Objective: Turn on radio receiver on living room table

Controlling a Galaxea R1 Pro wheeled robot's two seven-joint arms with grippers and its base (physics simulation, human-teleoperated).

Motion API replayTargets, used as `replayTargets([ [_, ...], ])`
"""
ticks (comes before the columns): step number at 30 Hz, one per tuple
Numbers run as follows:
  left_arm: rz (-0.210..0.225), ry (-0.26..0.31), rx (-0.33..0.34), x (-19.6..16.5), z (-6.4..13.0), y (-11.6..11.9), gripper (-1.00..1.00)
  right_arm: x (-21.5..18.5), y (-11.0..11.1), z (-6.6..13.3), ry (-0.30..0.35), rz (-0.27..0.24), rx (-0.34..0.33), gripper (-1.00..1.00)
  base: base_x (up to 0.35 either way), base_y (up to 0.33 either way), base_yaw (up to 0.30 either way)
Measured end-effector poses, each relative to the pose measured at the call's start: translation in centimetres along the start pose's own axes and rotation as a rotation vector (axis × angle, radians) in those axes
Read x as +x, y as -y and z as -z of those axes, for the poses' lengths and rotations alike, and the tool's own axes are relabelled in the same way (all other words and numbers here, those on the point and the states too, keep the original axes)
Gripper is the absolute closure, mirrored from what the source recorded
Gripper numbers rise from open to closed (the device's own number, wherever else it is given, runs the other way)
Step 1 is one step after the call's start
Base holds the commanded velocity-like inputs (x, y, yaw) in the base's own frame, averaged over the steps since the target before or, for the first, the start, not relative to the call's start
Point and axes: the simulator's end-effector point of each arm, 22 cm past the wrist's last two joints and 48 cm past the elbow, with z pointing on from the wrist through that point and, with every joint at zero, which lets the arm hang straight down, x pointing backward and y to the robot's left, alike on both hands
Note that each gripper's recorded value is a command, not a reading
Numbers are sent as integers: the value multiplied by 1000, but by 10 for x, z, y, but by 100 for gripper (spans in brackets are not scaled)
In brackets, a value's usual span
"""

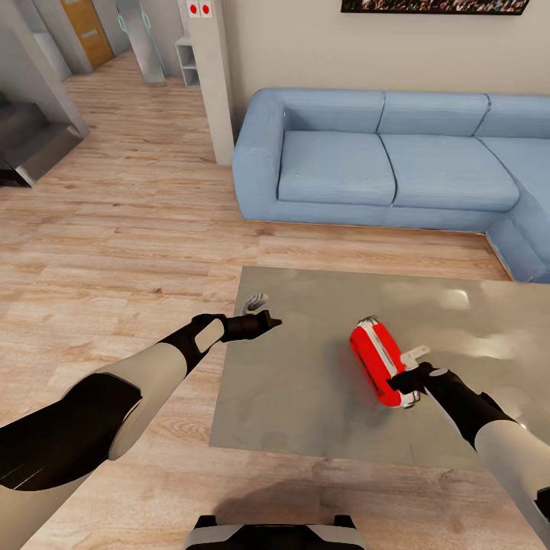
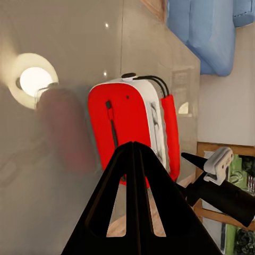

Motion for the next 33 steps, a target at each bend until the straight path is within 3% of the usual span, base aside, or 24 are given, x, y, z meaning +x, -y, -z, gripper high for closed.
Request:
replayTargets([
  [15, 0, 0, 0, 0, 0, 0, 100, -1, 0, 0, 3, 3, 0, -100, 0, 0, 0],
  [20, 0, 0, 0, 0, 0, 0, 100, -17, 2, 5, 37, 13, -10, -100, 0, 0, 0],
  [23, -3, 3, 0, -1, 0, 0, 100, -63, -1, 20, 125, 34, -31, -100, 0, 0, 0],
  [25, -6, 6, -1, -2, 0, 0, 100, -96, 0, 40, 161, 49, -60, -100, 0, 0, 0],
  [29, -10, 9, -6, -2, 0, -1, 100, -121, 13, 86, 129, 43, -128, -100, 0, 0, 0],
  [33, -10, 10, -8, -3, 1, -2, 100, -127, 27, 115, 112, 19, -157, -100, 0, 0, 0],
])
